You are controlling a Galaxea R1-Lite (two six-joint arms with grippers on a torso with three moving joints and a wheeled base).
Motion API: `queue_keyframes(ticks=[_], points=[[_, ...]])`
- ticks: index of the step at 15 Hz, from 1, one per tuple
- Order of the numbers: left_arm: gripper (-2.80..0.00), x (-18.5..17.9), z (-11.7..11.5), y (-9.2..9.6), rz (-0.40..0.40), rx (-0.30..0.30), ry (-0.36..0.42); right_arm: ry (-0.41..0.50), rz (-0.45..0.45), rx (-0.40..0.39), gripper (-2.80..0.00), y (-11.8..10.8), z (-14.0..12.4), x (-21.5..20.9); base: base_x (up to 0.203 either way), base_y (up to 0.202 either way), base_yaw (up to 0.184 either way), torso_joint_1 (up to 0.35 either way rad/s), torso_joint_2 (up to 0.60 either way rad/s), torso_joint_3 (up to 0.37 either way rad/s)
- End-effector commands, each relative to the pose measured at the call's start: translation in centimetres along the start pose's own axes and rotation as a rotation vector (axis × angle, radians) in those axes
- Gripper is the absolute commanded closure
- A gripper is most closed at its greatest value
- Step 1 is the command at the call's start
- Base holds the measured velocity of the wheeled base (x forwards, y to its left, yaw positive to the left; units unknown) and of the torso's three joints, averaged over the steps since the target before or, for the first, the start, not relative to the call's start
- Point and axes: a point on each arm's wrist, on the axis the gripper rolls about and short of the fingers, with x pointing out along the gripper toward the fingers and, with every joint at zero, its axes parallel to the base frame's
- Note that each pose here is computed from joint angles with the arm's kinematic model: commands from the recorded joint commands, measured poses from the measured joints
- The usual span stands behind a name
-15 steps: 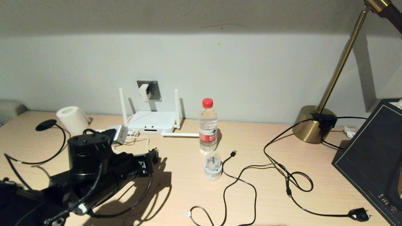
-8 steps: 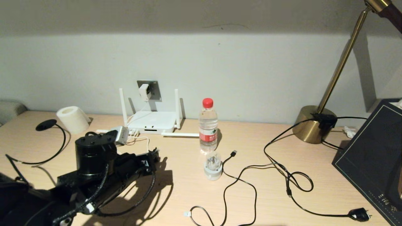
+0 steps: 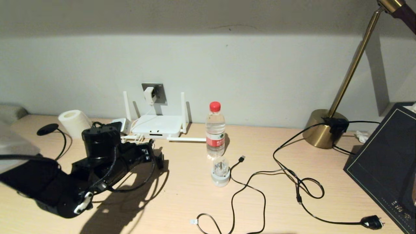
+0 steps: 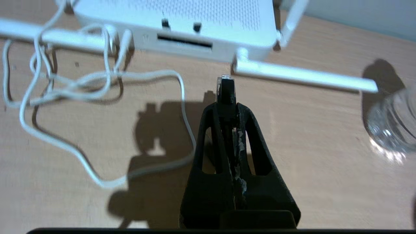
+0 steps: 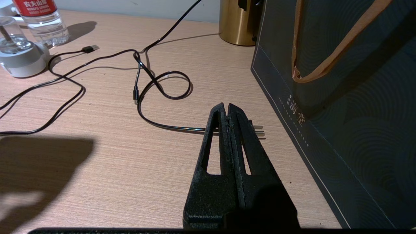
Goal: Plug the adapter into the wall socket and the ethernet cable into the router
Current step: Align cable and router interface
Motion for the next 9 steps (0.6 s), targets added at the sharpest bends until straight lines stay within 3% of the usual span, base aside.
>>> queue_keyframes(ticks=[1,9], points=[[0.00,1.8,-1.2,1.1,0.020,0.004,-0.026,0.008,0.001,-0.001,0.00,0.0,-0.3,0.1,0.000,0.000,0.000,0.000,0.00,0.000],[0.00,4.7,-2.2,2.4,-0.012,0.046,-0.098,0.008,0.001,-0.001,0.00,0.0,-0.3,0.1,0.000,0.000,0.000,0.000,0.00,0.000]])
